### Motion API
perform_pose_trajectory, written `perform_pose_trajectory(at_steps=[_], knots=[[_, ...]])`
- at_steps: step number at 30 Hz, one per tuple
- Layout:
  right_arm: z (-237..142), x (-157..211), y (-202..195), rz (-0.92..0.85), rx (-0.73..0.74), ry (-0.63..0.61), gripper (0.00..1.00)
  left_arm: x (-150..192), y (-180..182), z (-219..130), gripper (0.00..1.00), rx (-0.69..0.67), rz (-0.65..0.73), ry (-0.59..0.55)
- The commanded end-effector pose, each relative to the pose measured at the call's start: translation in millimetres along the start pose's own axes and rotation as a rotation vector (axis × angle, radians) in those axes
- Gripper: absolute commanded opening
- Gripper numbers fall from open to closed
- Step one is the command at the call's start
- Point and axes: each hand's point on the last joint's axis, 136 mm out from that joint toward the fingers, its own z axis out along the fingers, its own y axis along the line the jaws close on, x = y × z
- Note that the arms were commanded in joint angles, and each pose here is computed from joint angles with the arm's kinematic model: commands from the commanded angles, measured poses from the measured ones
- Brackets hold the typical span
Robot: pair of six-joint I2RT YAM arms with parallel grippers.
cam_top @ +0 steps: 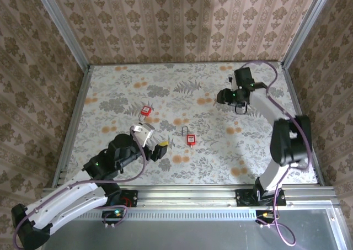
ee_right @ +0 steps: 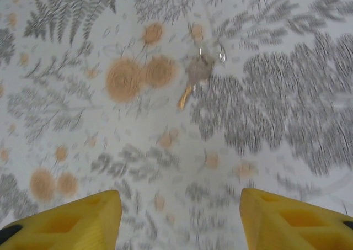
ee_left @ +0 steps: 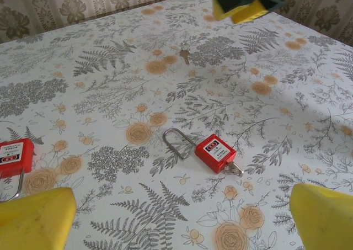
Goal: Unlock with the key
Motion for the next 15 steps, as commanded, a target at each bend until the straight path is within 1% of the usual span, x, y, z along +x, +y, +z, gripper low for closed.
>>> perform_pose_trajectory(at_steps=[1, 5, 8, 15], knots=[[19, -15, 3, -0.049, -0.006, 0.040, 0.59, -1, 4, -3, 1.00, -0.014, -0.022, -0.010], [48, -27, -6, -0.063, 0.024, 0.075, 0.58, -1, 6, -6, 1.00, -0.026, -0.035, -0.010], [66, -29, -13, -0.069, 0.055, 0.104, 0.57, 0, 10, -6, 1.00, -0.046, -0.031, -0.007], [87, -25, -27, -0.106, 0.109, 0.138, 0.55, 3, 14, -7, 1.00, -0.067, -0.026, 0.009]])
